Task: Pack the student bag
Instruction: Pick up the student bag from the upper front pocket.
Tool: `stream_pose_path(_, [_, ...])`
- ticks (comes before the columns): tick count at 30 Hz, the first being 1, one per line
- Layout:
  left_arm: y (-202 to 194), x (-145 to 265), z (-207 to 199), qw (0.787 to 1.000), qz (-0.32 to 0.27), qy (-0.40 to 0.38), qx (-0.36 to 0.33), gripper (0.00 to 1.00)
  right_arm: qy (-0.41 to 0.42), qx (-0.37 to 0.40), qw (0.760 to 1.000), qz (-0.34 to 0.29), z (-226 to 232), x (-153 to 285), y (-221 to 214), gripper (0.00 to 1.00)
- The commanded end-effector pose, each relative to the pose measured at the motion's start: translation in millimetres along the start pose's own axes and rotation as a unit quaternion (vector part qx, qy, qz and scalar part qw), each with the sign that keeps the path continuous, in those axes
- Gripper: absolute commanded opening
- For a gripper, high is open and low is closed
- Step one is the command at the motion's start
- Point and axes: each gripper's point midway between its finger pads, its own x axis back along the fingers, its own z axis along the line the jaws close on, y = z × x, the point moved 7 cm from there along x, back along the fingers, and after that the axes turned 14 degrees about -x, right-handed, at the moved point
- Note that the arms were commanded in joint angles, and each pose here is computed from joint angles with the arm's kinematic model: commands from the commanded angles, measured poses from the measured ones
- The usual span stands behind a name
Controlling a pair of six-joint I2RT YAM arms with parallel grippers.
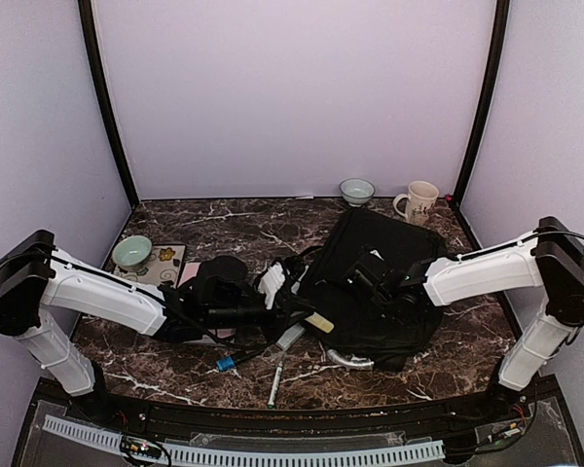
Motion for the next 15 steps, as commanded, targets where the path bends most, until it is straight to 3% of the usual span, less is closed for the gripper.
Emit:
stream_pose_path(1, [-3, -1, -2, 1.000, -0.005, -0.008, 0.006, 0.00, -0.016, -0.032, 0.998, -0.046, -6, 1, 18, 0.59])
stream_pose_path(3, [0, 0, -2, 1.000, -0.010, -0.008, 0.006, 0.00, 0.000, -0.029, 0.998, -0.048, -4, 3, 18, 0.50])
stream_pose_path(9, [12, 1, 3, 0.999, -0.035, 0.011, 0.006, 0.00, 0.075, -0.047, 0.994, -0.062, 0, 20, 29, 0.09])
stream_pose_path(12, [17, -7, 9, 0.998, -0.039, 0.028, 0.032, 0.00, 0.088, -0.056, 0.992, -0.070, 1, 28, 36, 0.00])
stream_pose_path(15, [22, -18, 14, 0.995, -0.045, 0.042, 0.077, 0.00, 0.105, -0.060, 0.990, -0.069, 4, 35, 39, 0.00])
